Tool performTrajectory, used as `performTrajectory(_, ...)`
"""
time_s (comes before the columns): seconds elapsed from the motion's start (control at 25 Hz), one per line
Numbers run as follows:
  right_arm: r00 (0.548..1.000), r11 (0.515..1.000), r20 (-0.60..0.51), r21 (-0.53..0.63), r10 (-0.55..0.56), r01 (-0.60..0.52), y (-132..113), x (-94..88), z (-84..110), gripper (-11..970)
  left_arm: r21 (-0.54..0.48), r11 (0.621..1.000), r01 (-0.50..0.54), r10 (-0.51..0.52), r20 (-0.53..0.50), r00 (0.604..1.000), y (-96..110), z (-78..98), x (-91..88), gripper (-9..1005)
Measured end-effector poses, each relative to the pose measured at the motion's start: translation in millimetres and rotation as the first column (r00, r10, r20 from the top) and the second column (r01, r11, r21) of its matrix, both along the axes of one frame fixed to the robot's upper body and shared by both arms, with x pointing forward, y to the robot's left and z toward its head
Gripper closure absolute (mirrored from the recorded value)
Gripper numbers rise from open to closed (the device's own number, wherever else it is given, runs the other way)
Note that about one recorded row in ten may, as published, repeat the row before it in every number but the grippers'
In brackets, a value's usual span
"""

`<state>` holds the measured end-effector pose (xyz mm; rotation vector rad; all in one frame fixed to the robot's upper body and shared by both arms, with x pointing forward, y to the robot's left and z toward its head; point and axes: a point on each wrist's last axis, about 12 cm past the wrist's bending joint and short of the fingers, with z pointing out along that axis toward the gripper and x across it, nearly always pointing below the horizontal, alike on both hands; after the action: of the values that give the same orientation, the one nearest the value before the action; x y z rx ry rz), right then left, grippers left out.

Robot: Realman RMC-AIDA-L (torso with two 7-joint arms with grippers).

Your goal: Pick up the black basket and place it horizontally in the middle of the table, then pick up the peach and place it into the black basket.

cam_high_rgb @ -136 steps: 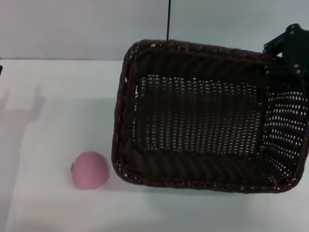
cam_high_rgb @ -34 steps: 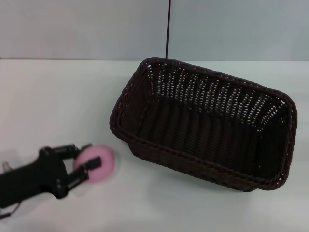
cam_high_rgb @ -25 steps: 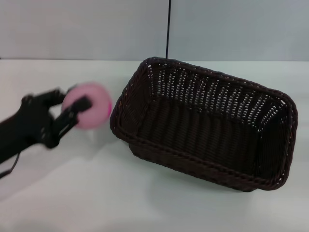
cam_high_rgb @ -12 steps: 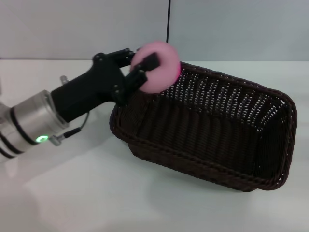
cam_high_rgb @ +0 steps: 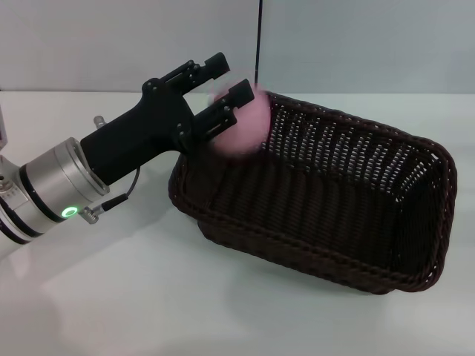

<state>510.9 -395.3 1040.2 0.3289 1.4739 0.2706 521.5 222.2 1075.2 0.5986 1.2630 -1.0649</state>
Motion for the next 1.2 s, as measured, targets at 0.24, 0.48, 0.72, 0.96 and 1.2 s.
performTrajectory(0.24, 1.000, 1.000, -0.004, -0.009, 0.030, -0.030, 6, 6.8, 1.6, 526, -0.005, 1.000, 0.000, 0.000, -0.008, 1.000, -1, -1.2, -1.4, 293)
performTrajectory(0.48, 0.999, 0.999, -0.015, -0.011, 0.040, -0.041, 8, 10.0, 1.2, 526, -0.029, 0.999, -0.037, 0.036, -0.006, 0.999, 8, -3.2, -7.5, 184)
performTrajectory(0.72, 0.999, 0.999, -0.019, -0.009, 0.038, -0.038, 8, 8.3, -0.2, 526, -0.064, 0.978, -0.198, 0.202, 0.061, 0.978, 31, -7.8, -21.5, 196)
performTrajectory(0.96, 0.999, 0.999, -0.022, -0.007, 0.032, -0.032, 7, 5.7, -1.5, 525, -0.076, 0.892, -0.446, 0.452, 0.125, 0.883, 60, -18.5, -42.6, 208)
performTrajectory(1.2, 0.999, 1.000, -0.020, -0.005, 0.027, -0.028, 6, 5.0, -1.5, 525, -0.102, 0.696, -0.710, 0.717, 0.147, 0.682, 89, -28.9, -67.4, 220)
